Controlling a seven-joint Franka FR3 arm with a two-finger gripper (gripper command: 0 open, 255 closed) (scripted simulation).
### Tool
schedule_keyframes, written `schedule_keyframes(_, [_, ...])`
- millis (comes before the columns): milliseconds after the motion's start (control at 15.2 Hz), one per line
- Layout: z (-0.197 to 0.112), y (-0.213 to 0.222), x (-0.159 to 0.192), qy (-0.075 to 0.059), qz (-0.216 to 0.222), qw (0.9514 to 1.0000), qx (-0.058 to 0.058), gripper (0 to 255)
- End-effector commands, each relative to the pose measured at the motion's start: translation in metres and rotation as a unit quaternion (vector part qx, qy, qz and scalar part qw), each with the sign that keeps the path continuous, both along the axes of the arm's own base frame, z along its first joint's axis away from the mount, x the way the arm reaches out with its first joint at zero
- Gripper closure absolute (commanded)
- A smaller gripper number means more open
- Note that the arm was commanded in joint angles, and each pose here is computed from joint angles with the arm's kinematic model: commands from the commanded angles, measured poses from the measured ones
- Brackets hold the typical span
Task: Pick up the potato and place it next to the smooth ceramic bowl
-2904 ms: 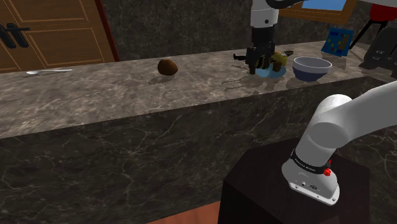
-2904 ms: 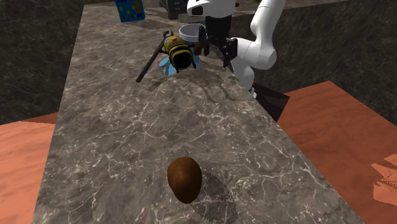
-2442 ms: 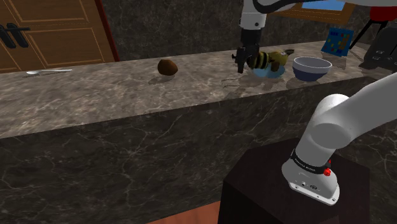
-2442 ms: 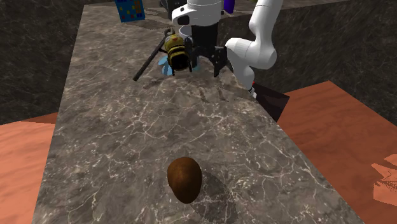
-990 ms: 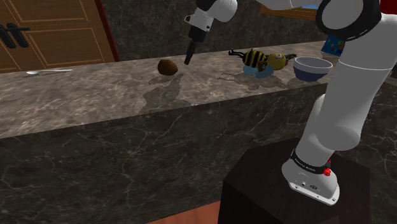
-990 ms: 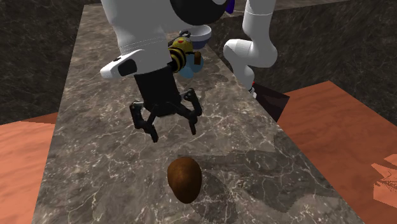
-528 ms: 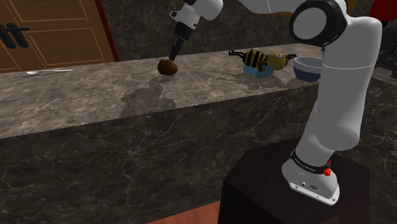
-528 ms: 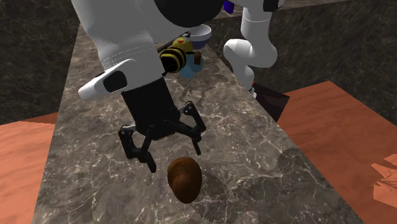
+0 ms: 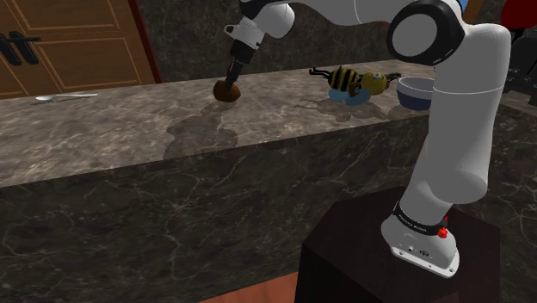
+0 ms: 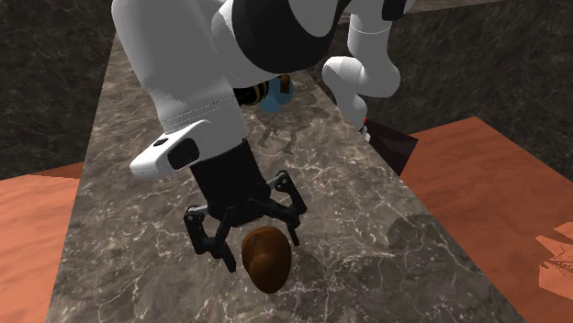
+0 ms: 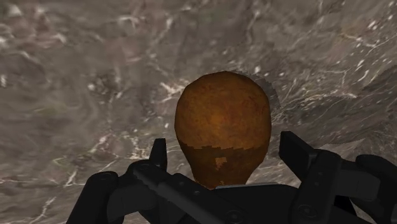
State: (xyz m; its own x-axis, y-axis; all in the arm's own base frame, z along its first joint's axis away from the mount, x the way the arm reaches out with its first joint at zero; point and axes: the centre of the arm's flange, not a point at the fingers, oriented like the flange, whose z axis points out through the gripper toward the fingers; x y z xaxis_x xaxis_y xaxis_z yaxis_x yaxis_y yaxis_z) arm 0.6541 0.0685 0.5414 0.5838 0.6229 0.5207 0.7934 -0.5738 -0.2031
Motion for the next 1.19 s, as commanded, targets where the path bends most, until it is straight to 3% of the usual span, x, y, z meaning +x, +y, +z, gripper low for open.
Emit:
schedule_keyframes(0, [-0.002,0.001,0.0,0.0,0.0,1.0,0.0,0])
schedule_keyframes(330, [-0.002,0.001,0.0,0.0,0.0,1.0,0.0,0])
schedule_keyframes(396, [-0.002,0.001,0.0,0.0,0.0,1.0,0.0,255])
schedule_keyframes(1122, [0.009,0.001,0.001,0.0,0.0,1.0,0.0,255])
